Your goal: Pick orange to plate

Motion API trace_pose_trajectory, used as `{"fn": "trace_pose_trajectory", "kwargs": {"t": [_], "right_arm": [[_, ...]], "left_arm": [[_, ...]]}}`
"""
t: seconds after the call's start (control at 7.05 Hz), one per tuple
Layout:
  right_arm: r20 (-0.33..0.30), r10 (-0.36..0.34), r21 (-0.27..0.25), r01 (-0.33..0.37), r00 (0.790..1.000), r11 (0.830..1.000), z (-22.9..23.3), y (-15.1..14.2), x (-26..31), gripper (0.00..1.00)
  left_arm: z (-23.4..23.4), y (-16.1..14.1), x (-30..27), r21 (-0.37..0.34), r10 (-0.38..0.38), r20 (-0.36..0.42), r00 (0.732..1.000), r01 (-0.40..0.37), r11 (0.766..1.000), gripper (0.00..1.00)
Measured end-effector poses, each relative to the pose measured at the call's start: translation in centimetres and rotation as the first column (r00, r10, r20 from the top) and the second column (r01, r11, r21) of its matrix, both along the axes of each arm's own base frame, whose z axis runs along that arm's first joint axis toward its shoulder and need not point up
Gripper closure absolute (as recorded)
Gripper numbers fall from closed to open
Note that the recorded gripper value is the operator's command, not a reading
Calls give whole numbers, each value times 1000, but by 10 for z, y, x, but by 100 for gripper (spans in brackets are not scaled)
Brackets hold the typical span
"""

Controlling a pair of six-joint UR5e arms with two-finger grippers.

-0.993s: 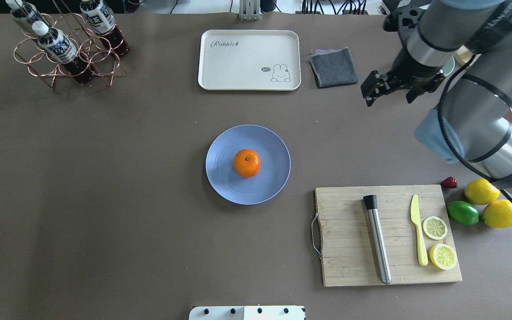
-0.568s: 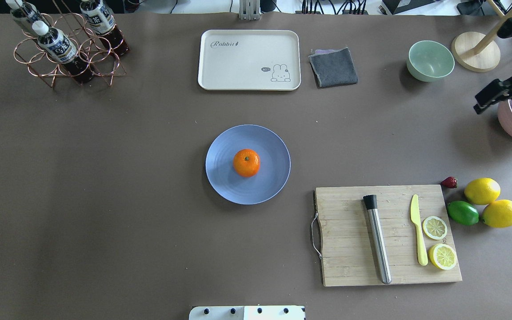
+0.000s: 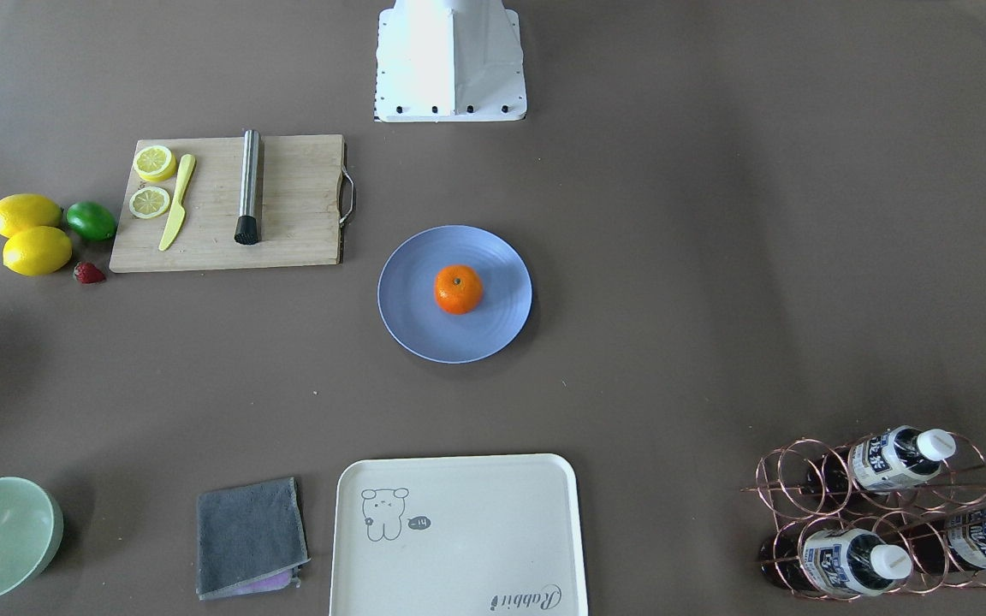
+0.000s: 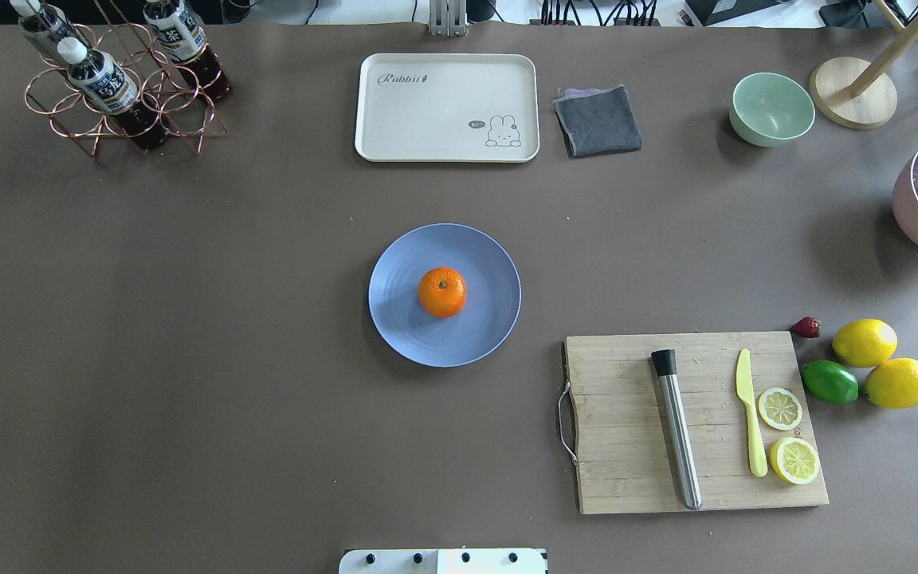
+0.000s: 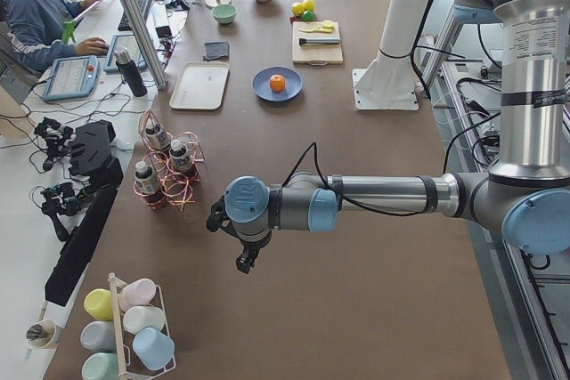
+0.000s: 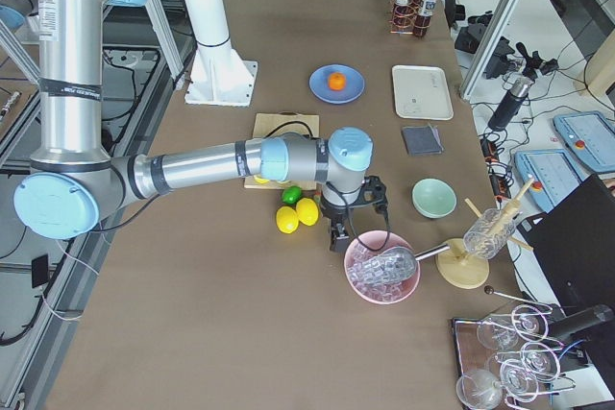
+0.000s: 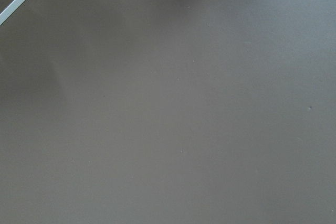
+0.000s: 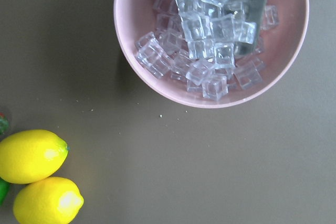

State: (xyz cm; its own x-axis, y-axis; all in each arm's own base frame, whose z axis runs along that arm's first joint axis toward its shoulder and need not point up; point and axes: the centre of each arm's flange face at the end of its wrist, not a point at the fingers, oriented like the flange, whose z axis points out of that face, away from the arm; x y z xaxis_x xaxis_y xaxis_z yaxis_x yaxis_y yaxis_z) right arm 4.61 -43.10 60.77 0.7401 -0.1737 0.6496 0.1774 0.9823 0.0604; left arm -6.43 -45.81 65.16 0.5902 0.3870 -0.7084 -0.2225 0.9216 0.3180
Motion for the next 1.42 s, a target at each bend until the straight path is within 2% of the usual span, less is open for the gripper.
{"fn": "trace_pose_trajectory", "kwargs": {"t": [0.14,0.43,1.42], "right_arm": [[-2,15,-28,-15,1000,999,13,12,7,0],[-3,23,-47,-23,1000,999,21,18,10,0],[0,25,-43,-25,1000,999,21,18,10,0]], "left_arm": [[1,1,0,-2,0,1,1000,0,1000,1],[4,5,-1,-7,-1,0,1000,1,1000,1],[8,9,-5,-15,-14,0,1000,14,1000,1]]}}
